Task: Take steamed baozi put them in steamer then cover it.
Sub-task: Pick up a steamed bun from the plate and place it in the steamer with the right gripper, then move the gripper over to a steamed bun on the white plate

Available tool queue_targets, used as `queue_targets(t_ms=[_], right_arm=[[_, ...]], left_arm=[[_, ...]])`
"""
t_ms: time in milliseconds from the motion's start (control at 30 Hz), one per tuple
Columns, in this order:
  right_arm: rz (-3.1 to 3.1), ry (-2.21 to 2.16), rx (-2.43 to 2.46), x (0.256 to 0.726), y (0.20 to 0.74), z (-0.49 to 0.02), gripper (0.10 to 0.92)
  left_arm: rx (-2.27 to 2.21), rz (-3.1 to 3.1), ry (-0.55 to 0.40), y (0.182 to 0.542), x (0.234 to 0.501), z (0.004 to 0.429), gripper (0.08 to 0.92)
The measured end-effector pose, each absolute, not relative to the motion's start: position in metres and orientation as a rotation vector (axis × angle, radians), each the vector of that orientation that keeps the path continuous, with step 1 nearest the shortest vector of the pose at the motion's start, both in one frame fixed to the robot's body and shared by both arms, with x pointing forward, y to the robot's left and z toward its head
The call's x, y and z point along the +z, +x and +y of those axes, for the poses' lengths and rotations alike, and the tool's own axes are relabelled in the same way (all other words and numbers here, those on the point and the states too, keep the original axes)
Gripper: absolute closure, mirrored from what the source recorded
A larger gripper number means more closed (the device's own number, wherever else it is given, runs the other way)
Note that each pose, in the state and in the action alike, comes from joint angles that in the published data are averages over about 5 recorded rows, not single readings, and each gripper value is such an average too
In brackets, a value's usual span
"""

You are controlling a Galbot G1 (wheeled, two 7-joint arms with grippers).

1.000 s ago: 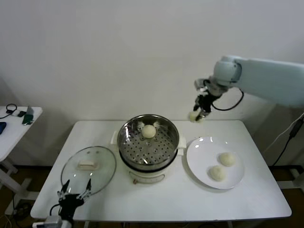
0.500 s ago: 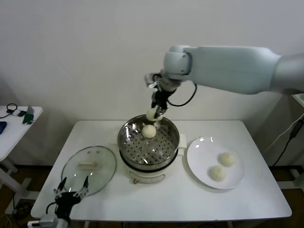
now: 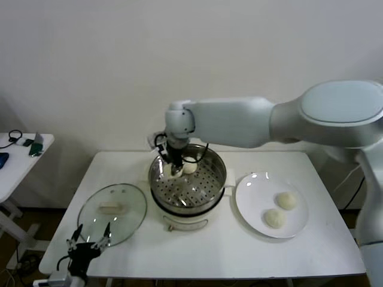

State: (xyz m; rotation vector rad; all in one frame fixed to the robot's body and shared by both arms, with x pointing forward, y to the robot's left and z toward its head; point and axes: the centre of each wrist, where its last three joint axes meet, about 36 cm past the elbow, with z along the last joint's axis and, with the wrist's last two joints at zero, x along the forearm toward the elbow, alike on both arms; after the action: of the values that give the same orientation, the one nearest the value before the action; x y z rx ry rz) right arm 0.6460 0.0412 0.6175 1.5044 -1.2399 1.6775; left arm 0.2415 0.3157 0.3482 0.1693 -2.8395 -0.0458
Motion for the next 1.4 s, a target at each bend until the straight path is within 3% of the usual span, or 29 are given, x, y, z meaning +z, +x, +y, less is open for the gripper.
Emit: queue_targets(t_ms=[333,667,800,967,1167,1400], right_arm=[[-1.255,1.501,1.670,0.596,0.643,0.050,0.514],[-1.278,1.531,1.661,0.616,0.646,0.042,0.262],[-1.292,1.543,1.643,0.640,0.652,0.026,0.206],[-1.306,1.543,1.608,0.676,0.661,-0.013,0.200],[-1.318,1.489,1.562,0.710,0.667,-0.094,0.199],[-1.302,1.398,1.479,0.695,0.652,-0.202,0.200]], left_arm=[[-0.043,-2.841,0.161,0.243,0.349,0.313,0.177],[-0.041,-2.845,0.153,0.245,0.352,0.311,0.177],[-0.044,-2.843,0.152,0.244,0.353,0.310,0.177],[-0.045,-2.846,0.150,0.243,0.354,0.308,0.177],[-0.039,-2.849,0.147,0.245,0.356,0.306,0.177],[-0.034,-2.850,0.142,0.247,0.355,0.304,0.177]])
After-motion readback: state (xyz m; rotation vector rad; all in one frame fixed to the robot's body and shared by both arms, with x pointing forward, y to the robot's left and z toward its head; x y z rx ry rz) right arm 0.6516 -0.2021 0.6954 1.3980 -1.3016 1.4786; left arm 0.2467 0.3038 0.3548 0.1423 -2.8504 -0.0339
